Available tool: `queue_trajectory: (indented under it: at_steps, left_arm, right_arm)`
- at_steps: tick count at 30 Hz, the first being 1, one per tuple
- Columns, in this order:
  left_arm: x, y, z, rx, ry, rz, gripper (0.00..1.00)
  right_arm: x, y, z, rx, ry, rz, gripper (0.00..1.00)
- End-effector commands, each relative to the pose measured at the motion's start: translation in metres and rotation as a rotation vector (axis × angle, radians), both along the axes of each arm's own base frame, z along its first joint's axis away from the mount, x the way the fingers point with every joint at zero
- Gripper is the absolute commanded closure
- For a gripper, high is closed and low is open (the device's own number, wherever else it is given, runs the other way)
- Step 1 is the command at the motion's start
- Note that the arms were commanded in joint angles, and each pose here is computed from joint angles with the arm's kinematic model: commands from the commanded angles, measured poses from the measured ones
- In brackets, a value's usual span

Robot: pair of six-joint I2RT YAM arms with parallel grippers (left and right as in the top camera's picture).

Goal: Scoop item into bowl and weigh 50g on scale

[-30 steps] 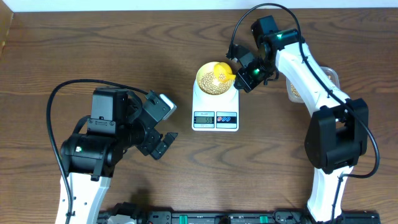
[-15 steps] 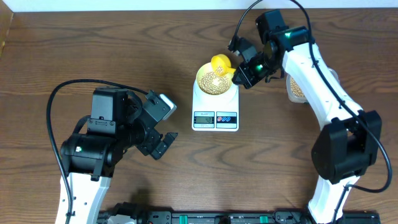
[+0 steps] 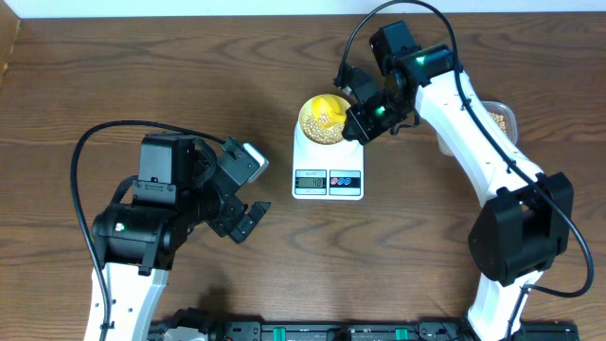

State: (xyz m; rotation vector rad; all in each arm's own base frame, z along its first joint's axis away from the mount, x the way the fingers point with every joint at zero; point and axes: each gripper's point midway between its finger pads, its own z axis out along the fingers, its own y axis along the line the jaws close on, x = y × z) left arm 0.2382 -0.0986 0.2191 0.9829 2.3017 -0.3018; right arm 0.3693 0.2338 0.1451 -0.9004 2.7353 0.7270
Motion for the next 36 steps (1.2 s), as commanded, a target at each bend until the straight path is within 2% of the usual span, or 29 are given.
queue_trajectory:
  at_steps: [1,11,13,15,17,19,20,21,22,24,26,36]
  left_arm:
    - [0.003,0.001,0.007,0.007,-0.025,-0.007,0.01]
    - [0.003,0.001,0.007,0.007,-0.025,-0.007,0.01]
    - [0.003,0.001,0.007,0.007,-0.025,-0.007,0.01]
    - [0.003,0.001,0.007,0.007,-0.025,-0.007,0.01]
    - [0.003,0.001,0.007,0.007,-0.025,-0.007,0.01]
    - [0.003,0.001,0.007,0.007,-0.025,-0.007,0.01]
    - [0.003,0.001,0.007,0.007,-0.025,-0.007,0.01]
    - [0.003,0.001,0.007,0.007,-0.025,-0.007,0.01]
    - [0.003,0.001,0.007,0.007,-0.025,-0.007,0.01]
    - [0.003,0.001,0.007,0.007,-0.025,-0.007,0.01]
    - [0.003,0.001,0.007,0.007,-0.025,-0.007,0.01]
    - [0.003,0.001,0.007,0.007,-0.025,-0.007,0.01]
  right_arm:
    - [0.011,-0.015,0.008,-0.095,-0.080,-0.037,0.99]
    - [0.019,-0.017,0.013,-0.136,-0.131,-0.082,0.99]
    - [0.025,-0.023,0.019,-0.183,-0.187,-0.090,0.99]
    - [0.019,-0.009,0.022,-0.107,-0.144,-0.103,0.99]
    - [0.020,-0.025,0.017,-0.220,-0.194,-0.057,0.99]
    - [0.019,-0.017,0.018,-0.175,-0.170,-0.084,0.99]
    - [0.022,-0.031,0.016,-0.258,-0.208,-0.075,0.99]
    - [0.021,-0.017,0.019,-0.176,-0.176,-0.106,0.99]
    - [0.019,-0.014,0.020,-0.172,-0.192,-0.049,0.99]
    - [0.020,-0.006,0.021,-0.133,-0.179,-0.074,0.99]
    - [0.026,-0.016,0.018,-0.214,-0.232,-0.054,0.99]
    - [0.020,-0.004,0.020,-0.144,-0.188,-0.067,0.99]
